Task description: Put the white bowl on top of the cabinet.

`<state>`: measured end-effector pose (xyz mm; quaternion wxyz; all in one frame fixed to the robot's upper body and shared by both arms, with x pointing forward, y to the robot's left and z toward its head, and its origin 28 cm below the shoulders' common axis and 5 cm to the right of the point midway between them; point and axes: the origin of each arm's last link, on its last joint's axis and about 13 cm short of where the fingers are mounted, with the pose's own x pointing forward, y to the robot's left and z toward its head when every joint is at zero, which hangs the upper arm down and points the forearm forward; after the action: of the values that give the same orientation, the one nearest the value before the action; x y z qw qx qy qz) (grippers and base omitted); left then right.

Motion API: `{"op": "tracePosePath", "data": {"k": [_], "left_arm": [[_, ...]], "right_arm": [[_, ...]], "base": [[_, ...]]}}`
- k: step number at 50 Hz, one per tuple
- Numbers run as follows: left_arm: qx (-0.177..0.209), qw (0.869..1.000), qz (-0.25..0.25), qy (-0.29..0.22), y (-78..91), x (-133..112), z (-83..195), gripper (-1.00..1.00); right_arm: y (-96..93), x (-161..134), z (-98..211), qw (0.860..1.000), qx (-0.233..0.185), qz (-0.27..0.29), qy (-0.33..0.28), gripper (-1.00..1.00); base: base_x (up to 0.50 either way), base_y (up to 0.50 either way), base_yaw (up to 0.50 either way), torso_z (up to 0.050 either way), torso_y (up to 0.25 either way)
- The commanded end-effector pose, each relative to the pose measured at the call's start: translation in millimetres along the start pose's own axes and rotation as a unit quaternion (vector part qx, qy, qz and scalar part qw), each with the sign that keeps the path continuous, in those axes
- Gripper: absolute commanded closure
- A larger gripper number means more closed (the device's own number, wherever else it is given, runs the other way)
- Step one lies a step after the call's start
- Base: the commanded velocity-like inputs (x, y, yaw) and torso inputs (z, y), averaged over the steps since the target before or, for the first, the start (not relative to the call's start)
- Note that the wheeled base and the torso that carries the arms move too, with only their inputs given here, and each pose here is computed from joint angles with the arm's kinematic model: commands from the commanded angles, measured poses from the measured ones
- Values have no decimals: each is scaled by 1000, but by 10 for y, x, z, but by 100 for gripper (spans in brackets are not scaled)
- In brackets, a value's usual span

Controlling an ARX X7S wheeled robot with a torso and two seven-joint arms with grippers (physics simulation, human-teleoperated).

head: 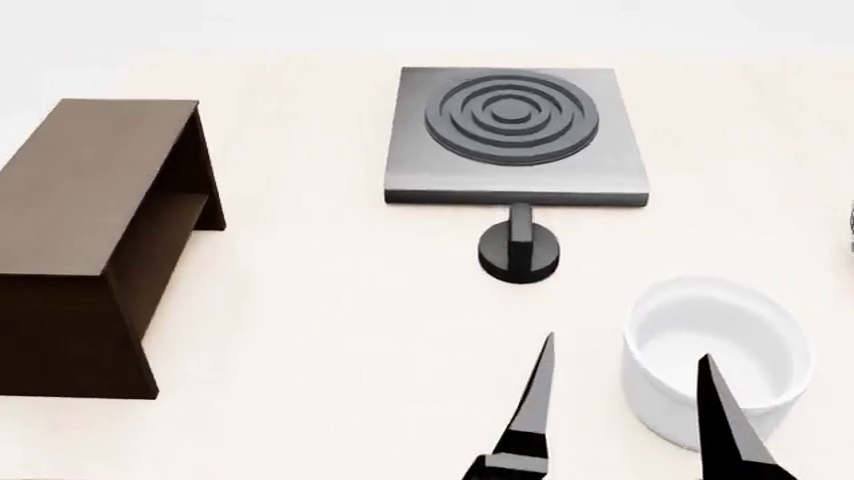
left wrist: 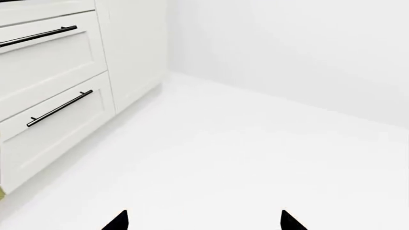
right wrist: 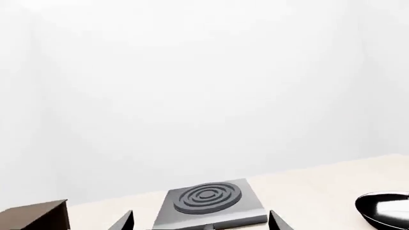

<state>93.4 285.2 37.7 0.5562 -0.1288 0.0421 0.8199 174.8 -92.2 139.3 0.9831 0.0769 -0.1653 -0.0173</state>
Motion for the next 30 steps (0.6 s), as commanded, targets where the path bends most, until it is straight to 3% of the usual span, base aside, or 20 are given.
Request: {"op": "tracePosePath", "data": {"k": [1, 25, 30], "left_arm": [[-8, 1000, 11, 15, 16, 34, -2, -100], [-9, 1000, 8, 20, 15, 39, -14, -100], [-9, 1000, 6, 22, 8, 37, -22, -100]], "right_arm": [[60, -96, 358, 999, 11, 10, -38, -100], [118, -198, 735, 996, 35, 14, -83, -100], [88, -183, 779, 995, 46, -14, -82, -100]], "base": [[109, 500, 0, 0, 0], [120, 378, 0, 0, 0], [8, 0, 0, 0, 0]]}}
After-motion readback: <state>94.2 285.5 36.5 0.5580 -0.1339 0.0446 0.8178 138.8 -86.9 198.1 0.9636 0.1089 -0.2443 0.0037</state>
